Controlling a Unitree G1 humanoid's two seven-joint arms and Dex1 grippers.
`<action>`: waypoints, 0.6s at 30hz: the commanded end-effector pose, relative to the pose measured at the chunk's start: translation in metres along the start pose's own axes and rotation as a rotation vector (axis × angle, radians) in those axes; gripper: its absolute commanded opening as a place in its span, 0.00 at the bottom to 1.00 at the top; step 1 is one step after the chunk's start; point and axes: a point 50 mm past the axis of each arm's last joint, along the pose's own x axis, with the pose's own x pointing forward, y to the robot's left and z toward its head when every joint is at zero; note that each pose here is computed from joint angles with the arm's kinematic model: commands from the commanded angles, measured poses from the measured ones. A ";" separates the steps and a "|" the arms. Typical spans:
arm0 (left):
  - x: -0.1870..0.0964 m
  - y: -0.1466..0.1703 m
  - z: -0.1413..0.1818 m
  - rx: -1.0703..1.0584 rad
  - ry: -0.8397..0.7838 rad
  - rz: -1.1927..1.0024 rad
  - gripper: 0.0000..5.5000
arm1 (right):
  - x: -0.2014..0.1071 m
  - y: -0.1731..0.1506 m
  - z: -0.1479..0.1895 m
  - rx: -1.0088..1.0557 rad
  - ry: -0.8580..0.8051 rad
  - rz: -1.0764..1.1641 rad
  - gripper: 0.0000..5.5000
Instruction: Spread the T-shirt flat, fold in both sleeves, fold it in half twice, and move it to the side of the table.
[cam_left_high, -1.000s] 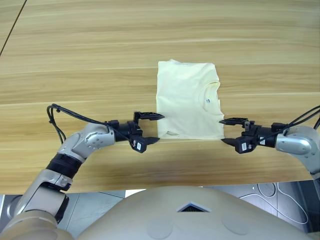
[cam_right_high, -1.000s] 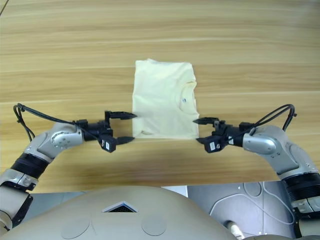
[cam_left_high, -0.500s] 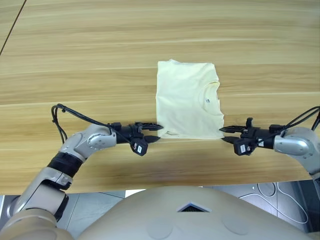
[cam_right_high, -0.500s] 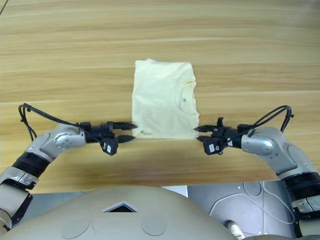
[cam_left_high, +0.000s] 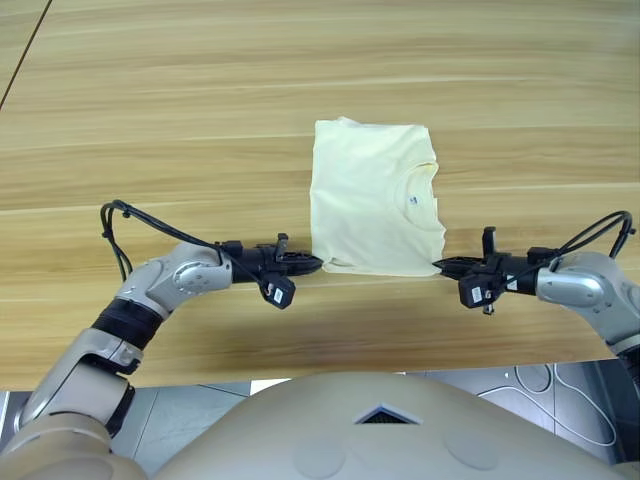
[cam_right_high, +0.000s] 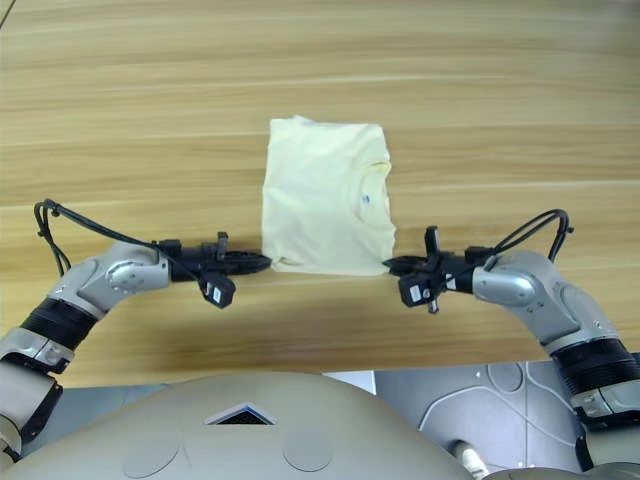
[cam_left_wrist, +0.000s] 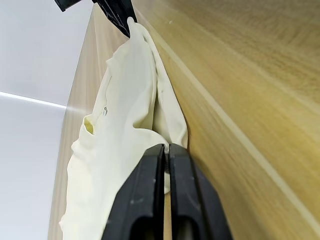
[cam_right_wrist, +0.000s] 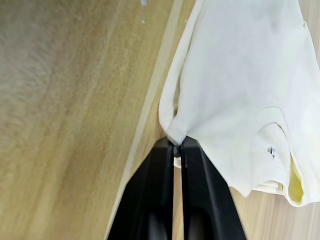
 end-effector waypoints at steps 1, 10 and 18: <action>-0.005 -0.033 -0.002 -0.096 0.043 -0.168 0.00 | 0.007 0.024 -0.001 0.037 0.027 0.124 0.00; -0.038 -0.021 0.012 -0.127 0.014 -0.083 0.00 | -0.021 0.017 0.024 0.018 -0.108 0.018 0.00; -0.070 -0.031 0.047 -0.243 -0.091 -0.014 0.00 | -0.041 0.029 0.050 0.045 -0.264 -0.045 0.00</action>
